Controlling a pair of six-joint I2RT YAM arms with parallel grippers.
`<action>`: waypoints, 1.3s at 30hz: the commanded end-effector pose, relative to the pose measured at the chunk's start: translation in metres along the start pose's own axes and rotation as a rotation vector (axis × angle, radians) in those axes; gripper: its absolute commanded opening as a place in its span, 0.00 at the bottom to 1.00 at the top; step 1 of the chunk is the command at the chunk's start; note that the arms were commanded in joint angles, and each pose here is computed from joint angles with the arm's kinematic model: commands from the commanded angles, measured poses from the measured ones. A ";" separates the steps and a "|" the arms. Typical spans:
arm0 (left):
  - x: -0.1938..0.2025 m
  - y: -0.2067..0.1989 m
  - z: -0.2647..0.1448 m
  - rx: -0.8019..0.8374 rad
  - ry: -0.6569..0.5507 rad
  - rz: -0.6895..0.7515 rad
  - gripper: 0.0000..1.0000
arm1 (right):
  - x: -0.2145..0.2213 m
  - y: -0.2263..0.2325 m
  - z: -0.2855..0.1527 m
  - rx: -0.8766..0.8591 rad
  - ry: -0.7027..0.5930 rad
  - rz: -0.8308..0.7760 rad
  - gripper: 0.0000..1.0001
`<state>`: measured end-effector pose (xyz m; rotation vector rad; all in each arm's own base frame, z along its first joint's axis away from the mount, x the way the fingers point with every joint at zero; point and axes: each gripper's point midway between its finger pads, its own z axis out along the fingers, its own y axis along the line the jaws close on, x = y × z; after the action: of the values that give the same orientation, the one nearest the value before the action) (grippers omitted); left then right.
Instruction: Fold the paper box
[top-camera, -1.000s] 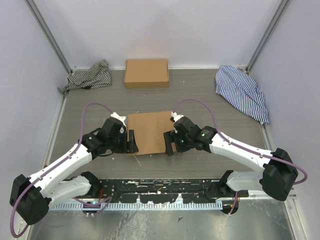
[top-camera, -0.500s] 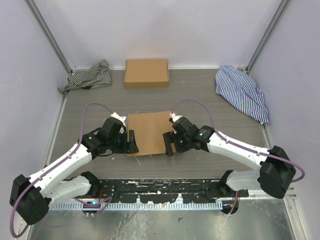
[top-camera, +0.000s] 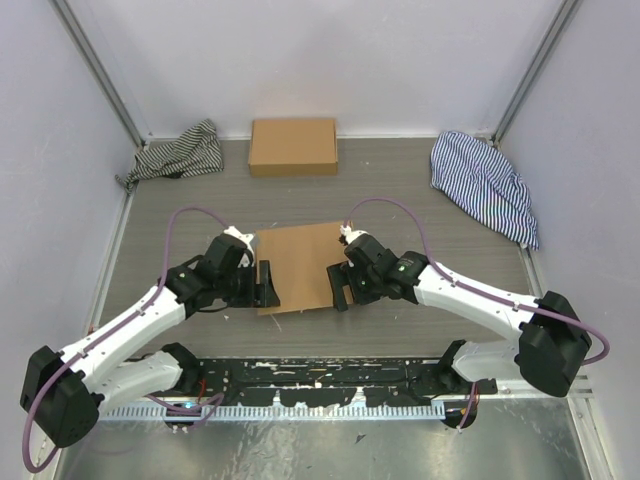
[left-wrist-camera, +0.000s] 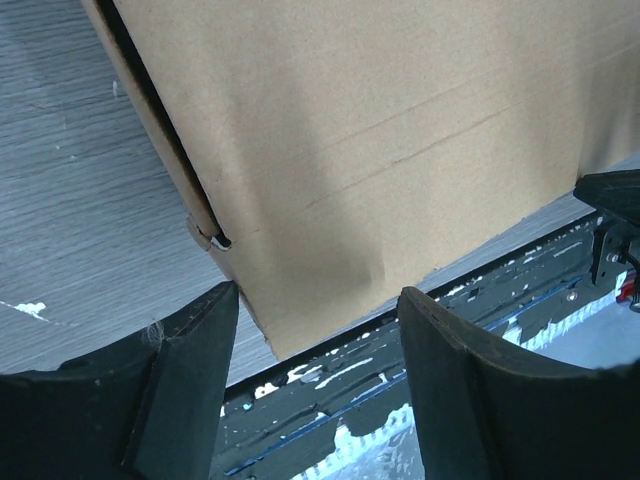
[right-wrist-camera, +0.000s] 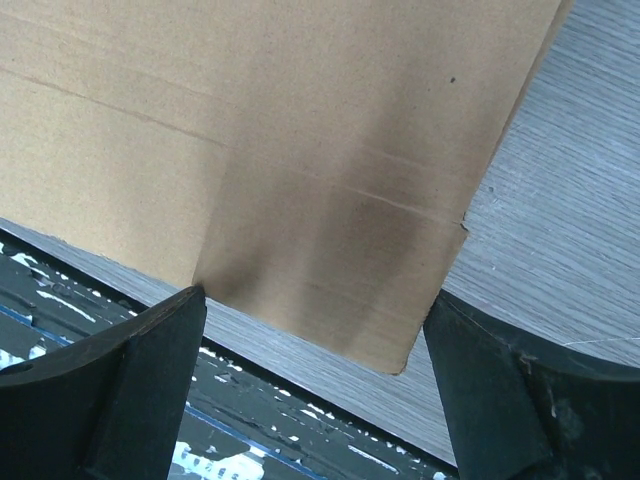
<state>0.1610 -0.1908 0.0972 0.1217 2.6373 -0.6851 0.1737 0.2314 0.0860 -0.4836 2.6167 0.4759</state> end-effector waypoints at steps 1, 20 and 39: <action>0.002 -0.018 0.000 0.095 0.009 -0.012 0.71 | -0.018 0.013 -0.007 -0.047 -0.066 -0.006 0.92; -0.001 -0.036 -0.015 0.187 -0.018 -0.054 0.70 | -0.032 0.023 -0.024 -0.087 -0.112 0.001 0.92; 0.022 -0.006 -0.009 0.053 0.066 -0.058 0.69 | -0.025 0.017 -0.014 -0.062 -0.094 0.018 0.92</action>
<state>0.1407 -0.1946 0.0907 0.0566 2.6956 -0.7872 0.1714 0.2258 0.0908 -0.4677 2.6196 0.4631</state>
